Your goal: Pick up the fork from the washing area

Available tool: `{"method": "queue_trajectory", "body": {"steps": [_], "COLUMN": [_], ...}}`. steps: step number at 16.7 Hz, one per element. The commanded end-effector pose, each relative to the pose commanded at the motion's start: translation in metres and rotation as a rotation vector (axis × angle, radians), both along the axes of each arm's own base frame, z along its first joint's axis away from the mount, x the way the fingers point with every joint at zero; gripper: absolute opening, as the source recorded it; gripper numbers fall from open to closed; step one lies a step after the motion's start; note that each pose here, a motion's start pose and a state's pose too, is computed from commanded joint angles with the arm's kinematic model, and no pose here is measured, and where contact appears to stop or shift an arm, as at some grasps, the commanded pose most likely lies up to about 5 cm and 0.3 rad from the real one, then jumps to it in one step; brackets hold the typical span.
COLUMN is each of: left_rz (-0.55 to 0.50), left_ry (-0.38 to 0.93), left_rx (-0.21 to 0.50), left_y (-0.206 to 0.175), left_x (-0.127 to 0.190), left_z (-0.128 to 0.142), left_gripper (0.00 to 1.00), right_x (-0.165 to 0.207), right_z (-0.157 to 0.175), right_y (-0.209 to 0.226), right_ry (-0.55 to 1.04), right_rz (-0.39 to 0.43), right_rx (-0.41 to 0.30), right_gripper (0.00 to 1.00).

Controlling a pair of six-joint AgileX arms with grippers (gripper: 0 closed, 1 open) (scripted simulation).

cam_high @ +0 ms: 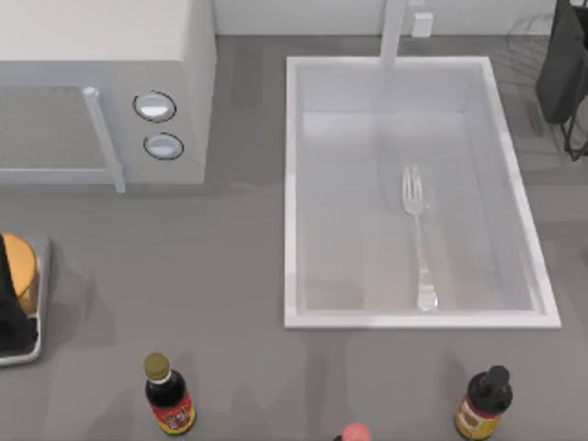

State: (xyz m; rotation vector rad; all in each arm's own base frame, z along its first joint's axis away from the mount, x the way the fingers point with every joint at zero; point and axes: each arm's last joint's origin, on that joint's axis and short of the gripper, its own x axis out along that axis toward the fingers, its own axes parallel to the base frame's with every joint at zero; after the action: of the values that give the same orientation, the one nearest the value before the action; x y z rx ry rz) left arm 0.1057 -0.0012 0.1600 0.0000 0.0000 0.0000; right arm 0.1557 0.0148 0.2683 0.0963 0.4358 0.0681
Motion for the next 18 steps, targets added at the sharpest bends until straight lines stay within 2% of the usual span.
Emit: {"method": "queue_trajectory", "body": {"steps": [4,8,13,18], "left_rz": [0.0,0.0,0.0,0.0], "left_ry": [0.0,0.0,0.0,0.0], "left_rx": [0.0,0.0,0.0,0.0], "left_y": [0.0,0.0,0.0,0.0], "left_x": [0.0,0.0,0.0,0.0], "left_z": [0.0,0.0,0.0,0.0], "left_gripper": [1.0,1.0,1.0,1.0], "right_x": [0.069,0.155,0.246,0.293], "right_z": [0.036,0.037,-0.011,-0.079], "right_y": [0.021,0.056,0.107,0.146], "right_ry": [0.281,0.563,0.859,1.06], "right_rz": [0.021,0.03,0.029,0.019], "right_rx": [0.026,0.017,-0.035,-0.092], "right_gripper": [1.0,1.0,1.0,1.0]}}
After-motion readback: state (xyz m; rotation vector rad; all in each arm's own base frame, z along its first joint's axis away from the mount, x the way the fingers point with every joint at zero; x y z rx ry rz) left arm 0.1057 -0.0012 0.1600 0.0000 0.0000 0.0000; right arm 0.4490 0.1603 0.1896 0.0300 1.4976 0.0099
